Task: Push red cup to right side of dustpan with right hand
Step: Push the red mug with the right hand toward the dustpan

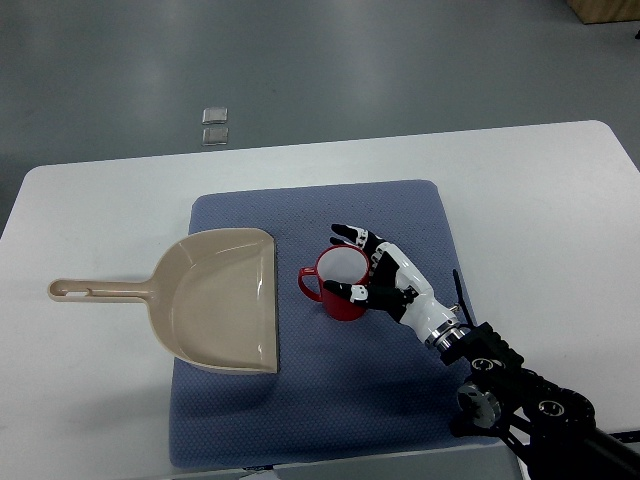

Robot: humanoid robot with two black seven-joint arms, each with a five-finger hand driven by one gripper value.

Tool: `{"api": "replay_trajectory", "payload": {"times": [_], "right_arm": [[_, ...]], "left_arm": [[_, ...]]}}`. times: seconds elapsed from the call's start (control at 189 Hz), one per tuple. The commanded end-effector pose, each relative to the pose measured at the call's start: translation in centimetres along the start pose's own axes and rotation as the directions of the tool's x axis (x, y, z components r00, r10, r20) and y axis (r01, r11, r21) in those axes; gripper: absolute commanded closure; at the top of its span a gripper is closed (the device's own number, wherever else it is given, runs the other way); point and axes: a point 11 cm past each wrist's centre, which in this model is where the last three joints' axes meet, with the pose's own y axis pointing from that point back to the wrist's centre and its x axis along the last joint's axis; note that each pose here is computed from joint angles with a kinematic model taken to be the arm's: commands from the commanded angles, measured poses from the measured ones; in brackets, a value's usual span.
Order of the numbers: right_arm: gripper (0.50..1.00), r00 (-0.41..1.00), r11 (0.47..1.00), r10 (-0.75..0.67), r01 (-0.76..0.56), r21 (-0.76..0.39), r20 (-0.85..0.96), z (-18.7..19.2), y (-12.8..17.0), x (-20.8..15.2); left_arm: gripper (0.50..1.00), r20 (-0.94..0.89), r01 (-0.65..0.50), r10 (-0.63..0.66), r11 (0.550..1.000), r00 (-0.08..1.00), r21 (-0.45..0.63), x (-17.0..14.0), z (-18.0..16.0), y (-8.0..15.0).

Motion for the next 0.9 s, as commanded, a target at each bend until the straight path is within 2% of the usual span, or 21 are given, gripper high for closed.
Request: {"api": "replay_trajectory", "payload": {"times": [0.0, 0.896], "right_arm": [[0.572, 1.000, 1.000, 0.001, -0.001, 0.001, 0.001, -0.03, -0.03, 0.02], [0.572, 1.000, 1.000, -0.013, 0.012, 0.003, 0.002, -0.46, -0.66, 0.14]], "left_arm": [[0.500, 0.000, 0.000, 0.000, 1.000, 1.000, 0.000, 0.00, 0.00, 0.00], [0.500, 0.000, 0.000, 0.000, 1.000, 1.000, 0.000, 0.00, 0.00, 0.00]]}}
